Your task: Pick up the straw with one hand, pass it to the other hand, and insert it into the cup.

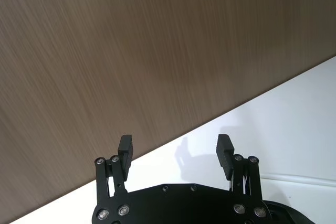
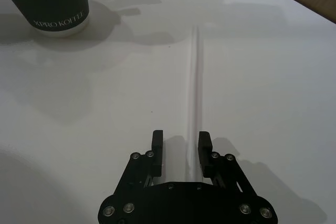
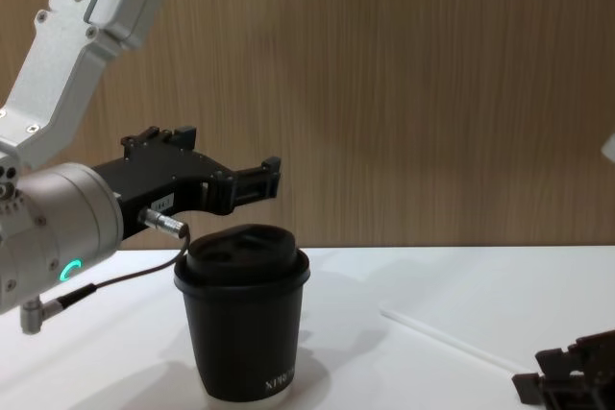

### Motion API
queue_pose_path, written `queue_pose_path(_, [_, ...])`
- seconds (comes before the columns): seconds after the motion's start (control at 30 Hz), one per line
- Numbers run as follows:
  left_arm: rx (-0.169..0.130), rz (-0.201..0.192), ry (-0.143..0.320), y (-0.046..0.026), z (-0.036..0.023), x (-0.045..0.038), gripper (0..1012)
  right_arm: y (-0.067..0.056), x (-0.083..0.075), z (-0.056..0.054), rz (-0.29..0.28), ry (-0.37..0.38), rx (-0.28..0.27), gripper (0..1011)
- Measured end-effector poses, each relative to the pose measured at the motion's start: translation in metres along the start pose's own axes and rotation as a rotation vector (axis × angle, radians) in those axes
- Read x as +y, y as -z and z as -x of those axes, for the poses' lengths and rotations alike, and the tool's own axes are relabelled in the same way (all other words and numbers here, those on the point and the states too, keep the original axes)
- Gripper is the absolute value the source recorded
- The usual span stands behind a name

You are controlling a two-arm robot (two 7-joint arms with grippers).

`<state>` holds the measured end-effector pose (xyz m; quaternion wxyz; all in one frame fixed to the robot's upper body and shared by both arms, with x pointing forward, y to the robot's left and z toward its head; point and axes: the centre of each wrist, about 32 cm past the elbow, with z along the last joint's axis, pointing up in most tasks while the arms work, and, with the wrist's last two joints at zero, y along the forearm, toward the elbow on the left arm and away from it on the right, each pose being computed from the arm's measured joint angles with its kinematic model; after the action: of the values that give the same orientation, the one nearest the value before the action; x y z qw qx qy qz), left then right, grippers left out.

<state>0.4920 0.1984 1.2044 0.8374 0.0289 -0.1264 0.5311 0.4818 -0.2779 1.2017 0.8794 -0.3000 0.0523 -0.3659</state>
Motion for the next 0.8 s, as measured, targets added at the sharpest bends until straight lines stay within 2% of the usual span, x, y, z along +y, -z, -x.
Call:
queue_pose_path(0.1, [0.000, 0.000, 0.000, 0.0000, 0.0000, 0.0000, 1000, 0.0003, 0.0000, 0.0001, 0.003, -0.005, 0.000, 376])
queue_pose_path(0.13, [0.000, 0.000, 0.000, 0.0000, 0.0000, 0.0000, 999, 0.0004, 0.0000, 0.0002, 0.005, -0.006, 0.000, 326])
queue_pose_path(0.8, [0.000, 0.000, 0.000, 0.0000, 0.0000, 0.0000, 1000, 0.0018, -0.0033, -0.0007, 0.014, -0.004, 0.000, 194])
